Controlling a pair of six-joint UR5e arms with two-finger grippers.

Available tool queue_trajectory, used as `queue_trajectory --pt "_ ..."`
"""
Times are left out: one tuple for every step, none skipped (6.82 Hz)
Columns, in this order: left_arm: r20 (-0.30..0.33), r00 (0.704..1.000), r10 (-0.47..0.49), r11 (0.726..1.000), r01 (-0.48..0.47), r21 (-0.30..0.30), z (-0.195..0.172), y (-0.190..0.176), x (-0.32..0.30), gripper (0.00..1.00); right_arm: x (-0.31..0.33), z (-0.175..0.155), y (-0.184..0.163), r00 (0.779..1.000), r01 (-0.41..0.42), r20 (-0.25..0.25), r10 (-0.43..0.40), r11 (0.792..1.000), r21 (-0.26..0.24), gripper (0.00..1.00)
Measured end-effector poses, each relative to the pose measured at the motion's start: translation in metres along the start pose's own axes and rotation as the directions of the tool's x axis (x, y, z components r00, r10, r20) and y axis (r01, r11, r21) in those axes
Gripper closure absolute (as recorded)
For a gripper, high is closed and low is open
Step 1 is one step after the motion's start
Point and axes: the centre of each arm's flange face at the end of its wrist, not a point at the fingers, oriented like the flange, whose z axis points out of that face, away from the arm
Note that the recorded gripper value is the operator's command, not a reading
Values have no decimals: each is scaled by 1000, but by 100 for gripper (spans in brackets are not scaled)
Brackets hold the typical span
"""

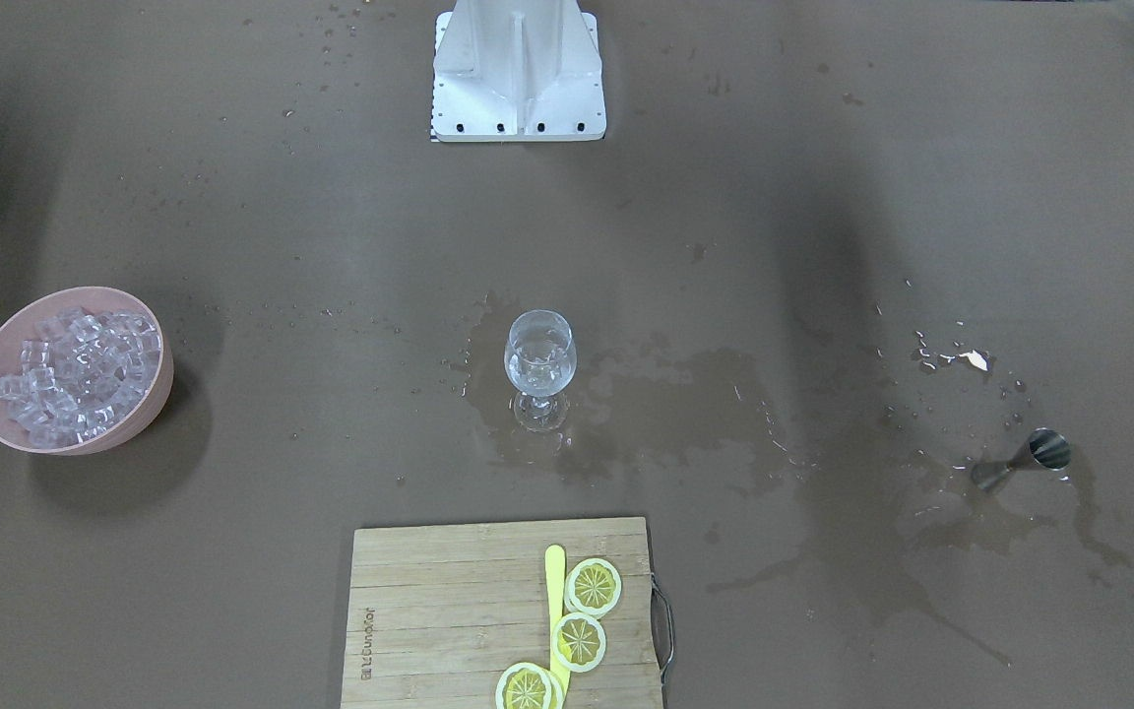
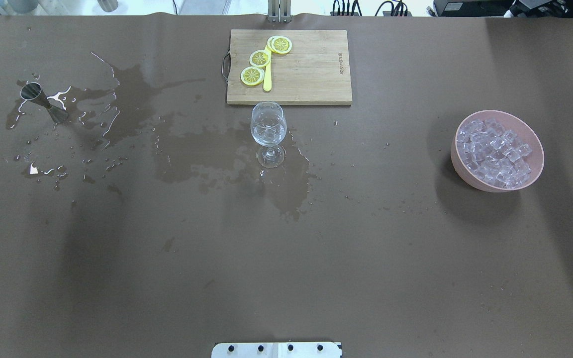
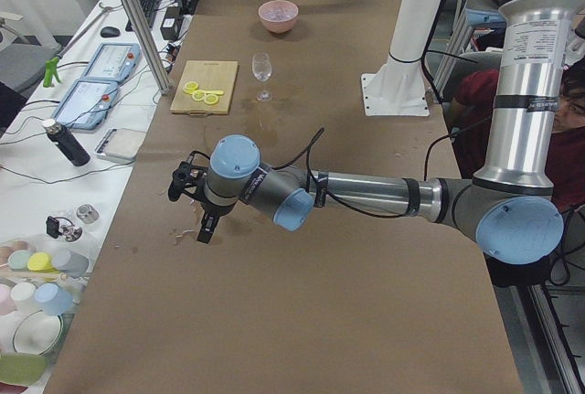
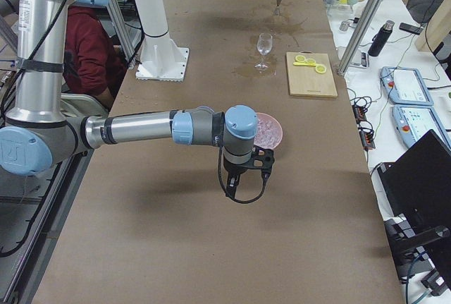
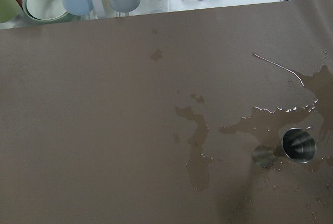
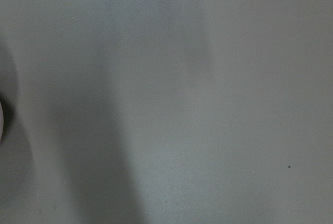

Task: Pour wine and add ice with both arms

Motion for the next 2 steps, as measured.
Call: queue_trajectory --pt "0 1000 1 1000 -1 1 -2 1 0 2 1 1 0 1000 -1 -1 1 1000 -2 0" --pt "0 1000 0 1000 0 1 -3 2 1 2 1 1 0 1000 -2 -2 2 1000 -3 0"
